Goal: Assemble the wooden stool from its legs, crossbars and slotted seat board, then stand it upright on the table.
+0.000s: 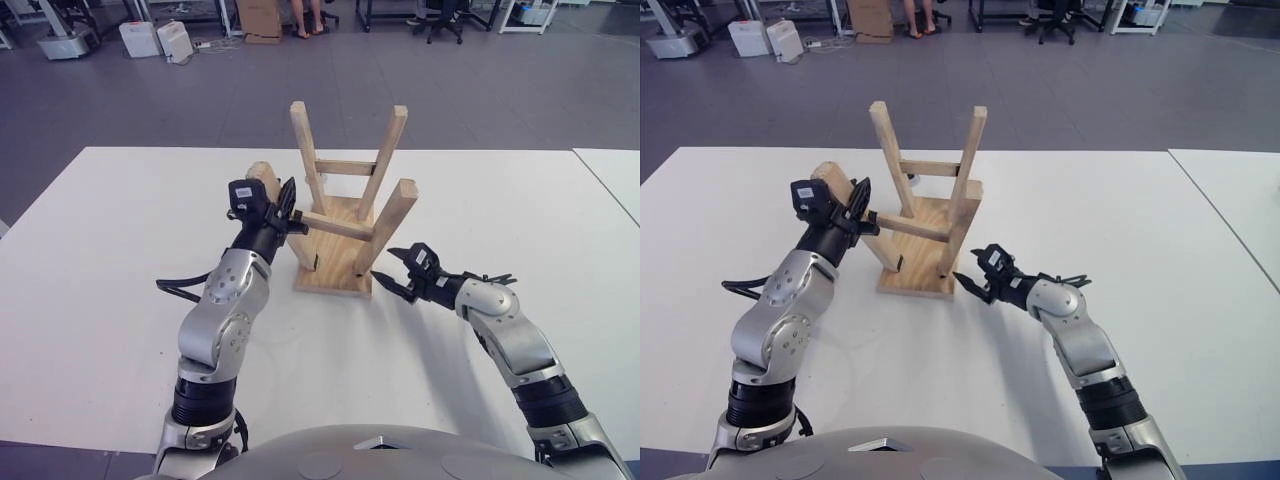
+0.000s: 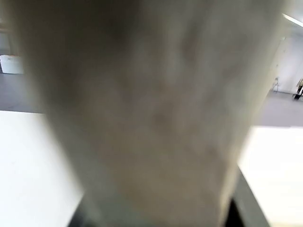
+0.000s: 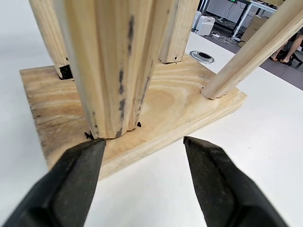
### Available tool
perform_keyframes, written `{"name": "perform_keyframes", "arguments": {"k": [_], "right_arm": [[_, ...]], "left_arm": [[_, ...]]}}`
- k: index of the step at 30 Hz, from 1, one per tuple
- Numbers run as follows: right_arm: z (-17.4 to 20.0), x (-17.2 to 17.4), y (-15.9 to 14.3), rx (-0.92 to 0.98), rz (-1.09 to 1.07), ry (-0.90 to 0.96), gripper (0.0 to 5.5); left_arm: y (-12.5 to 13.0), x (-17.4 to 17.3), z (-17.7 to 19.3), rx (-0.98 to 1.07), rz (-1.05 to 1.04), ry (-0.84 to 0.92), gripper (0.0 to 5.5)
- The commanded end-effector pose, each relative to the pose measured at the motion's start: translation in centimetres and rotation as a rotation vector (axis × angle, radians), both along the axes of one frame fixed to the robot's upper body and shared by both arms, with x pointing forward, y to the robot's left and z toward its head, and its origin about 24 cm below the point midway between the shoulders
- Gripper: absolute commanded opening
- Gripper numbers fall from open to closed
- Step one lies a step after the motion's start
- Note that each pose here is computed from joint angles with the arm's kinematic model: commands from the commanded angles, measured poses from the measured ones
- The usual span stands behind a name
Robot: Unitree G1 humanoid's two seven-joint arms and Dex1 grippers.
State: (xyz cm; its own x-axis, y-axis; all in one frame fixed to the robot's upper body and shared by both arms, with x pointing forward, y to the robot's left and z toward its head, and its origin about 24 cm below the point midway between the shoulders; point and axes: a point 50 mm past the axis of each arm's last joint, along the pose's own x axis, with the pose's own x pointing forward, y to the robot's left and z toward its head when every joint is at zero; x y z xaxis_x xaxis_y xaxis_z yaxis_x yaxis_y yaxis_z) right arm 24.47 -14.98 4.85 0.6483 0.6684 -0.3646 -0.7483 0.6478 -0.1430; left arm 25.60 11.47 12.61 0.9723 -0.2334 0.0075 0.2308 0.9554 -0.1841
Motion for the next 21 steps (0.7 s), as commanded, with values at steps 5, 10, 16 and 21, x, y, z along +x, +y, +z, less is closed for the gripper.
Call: {"name": "perform_keyframes", "arguments": {"k": [5, 10, 16, 21], "right_arm": [[-0.1, 0.0, -0.2, -0.034, -0.013, 0.005, 3.09], [-0.2, 0.0, -0.3, -0.039, -0.018, 0.003, 3.09], [-0.5, -0.2, -0.2, -0.043, -0.025, 0.009, 3.09], [-0.7, -0.2, -0.3, -0.043, -0.043, 0.018, 3.09]], "left_arm": [[-0.3, 0.0, 1.7, -0.057, -0.064, -0.025, 2.5], [-0.9, 0.0, 3.9, -0.139, -0.118, -0.111, 3.38], [-2.0, -0.1, 3.1, -0.082, -0.158, -0.072, 3.41], [-1.3, -1.8, -5.2, 0.162, -0.153, 0.267, 3.41]]}}
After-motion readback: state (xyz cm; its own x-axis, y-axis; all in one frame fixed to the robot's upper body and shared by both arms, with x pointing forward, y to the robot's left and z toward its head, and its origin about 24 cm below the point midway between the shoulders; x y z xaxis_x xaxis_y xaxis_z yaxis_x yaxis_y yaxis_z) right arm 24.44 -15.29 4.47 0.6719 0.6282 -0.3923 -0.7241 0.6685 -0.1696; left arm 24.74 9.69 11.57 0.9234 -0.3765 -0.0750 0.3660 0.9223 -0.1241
